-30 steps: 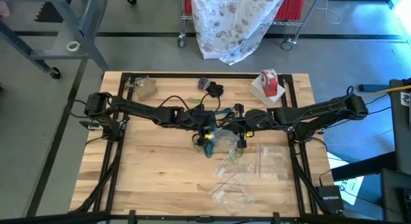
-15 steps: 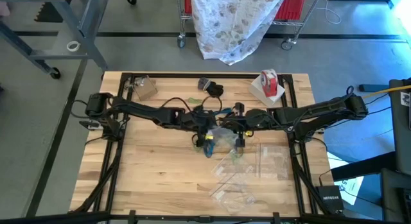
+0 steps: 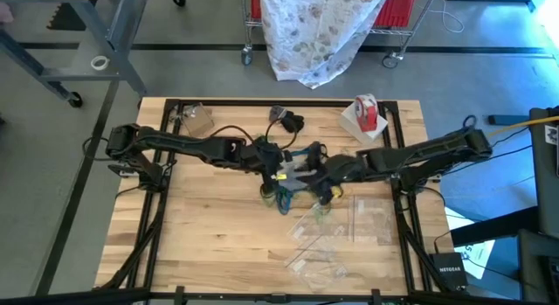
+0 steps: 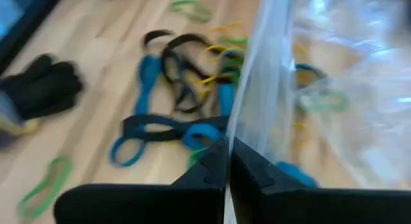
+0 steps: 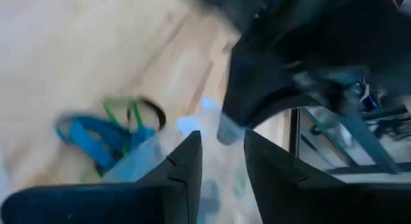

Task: Sort rubber bands
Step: Open the transparent zip bag

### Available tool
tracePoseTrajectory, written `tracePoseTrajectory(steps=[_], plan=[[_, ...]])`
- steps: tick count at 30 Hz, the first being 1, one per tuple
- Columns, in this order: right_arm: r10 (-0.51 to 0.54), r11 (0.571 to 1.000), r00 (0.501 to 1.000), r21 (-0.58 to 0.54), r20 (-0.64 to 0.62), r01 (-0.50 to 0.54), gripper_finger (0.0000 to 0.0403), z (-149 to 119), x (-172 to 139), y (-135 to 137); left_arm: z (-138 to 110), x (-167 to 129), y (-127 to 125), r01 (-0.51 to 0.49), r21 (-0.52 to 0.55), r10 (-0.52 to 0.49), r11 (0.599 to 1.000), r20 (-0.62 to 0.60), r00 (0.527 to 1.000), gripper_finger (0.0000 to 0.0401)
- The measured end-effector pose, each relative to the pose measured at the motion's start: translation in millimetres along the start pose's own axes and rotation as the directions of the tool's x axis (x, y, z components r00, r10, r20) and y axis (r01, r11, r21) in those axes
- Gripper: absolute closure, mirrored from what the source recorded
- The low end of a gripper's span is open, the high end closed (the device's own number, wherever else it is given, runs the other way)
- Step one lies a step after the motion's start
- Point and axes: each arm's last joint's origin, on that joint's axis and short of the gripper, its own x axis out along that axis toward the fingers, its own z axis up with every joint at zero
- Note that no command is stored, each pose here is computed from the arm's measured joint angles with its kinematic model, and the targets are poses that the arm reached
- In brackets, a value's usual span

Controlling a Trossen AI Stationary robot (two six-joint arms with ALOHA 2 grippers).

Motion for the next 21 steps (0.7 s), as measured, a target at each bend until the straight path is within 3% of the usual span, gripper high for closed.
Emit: tracePoseTrajectory(steps=[2, 9, 21], plan=[[-0.019, 0.998, 0.998, -0.06, -0.061, 0.015, 0.0293, 1, 14, 2, 2, 0, -2, 0.056, 0.009, -0.056, 0.998, 0.008, 0.998, 0.04], [-0.079, 0.982, 0.985, -0.181, -0.153, 0.051, 0.0292, 15, 41, -1, 0, 0, -2, 0.064, 0.026, -0.064, 0.998, -0.012, 0.998, 0.04], [-0.052, 0.961, 0.991, -0.276, -0.125, 0.015, 0.0292, 33, 36, 2, 0, 2, 8, 0.035, 0.029, -0.034, 0.999, -0.025, 0.999, 0.04]])
